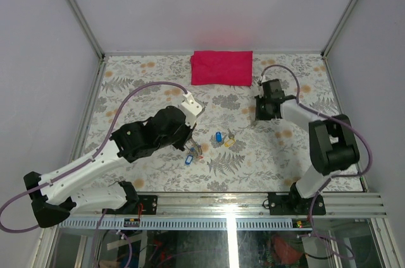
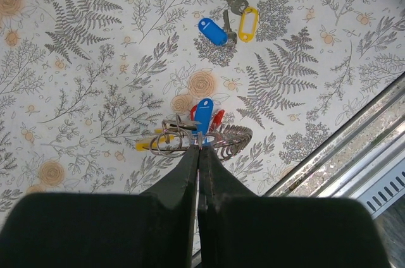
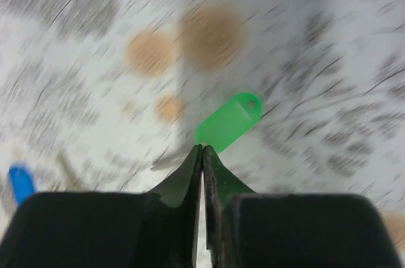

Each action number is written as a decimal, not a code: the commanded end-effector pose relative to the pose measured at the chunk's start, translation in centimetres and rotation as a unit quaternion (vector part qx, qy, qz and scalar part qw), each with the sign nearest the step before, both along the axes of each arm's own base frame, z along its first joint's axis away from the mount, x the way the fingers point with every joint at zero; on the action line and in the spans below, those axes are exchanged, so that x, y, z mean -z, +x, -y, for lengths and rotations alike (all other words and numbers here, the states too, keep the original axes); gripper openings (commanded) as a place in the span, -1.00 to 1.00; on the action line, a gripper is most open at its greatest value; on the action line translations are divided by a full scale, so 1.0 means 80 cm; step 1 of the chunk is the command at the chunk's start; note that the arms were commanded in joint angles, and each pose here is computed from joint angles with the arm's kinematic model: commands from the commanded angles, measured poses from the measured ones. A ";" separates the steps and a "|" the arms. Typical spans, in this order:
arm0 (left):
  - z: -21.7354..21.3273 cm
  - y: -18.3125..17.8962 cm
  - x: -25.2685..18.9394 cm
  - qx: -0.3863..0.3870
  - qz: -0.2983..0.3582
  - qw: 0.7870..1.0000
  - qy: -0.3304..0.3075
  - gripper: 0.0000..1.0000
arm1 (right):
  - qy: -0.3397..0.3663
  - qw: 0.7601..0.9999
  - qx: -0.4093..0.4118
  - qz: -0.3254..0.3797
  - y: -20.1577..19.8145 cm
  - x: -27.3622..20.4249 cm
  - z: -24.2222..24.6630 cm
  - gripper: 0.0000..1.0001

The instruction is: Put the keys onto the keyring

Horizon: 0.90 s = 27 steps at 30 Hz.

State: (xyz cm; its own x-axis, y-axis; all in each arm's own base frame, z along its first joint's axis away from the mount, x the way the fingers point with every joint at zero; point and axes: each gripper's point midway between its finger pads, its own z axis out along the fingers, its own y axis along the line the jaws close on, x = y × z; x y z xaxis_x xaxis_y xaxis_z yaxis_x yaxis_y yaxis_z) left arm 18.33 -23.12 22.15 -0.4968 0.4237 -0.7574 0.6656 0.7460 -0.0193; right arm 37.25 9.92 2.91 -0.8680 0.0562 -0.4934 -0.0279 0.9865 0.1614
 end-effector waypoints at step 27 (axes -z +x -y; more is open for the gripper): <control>0.048 -0.049 -0.096 0.199 0.087 0.965 -0.146 -1.00 | 0.272 0.715 -0.413 0.495 -0.216 -0.285 -0.144 -0.05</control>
State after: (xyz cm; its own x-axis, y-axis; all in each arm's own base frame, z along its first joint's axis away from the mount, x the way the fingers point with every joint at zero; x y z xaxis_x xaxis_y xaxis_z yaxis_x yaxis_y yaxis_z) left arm 14.97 -25.69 27.17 -0.2827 0.3748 -0.8829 0.8685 0.4907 -0.0698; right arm 22.86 19.86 20.50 -0.1886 0.1111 -0.9758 -0.8119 0.5413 0.2185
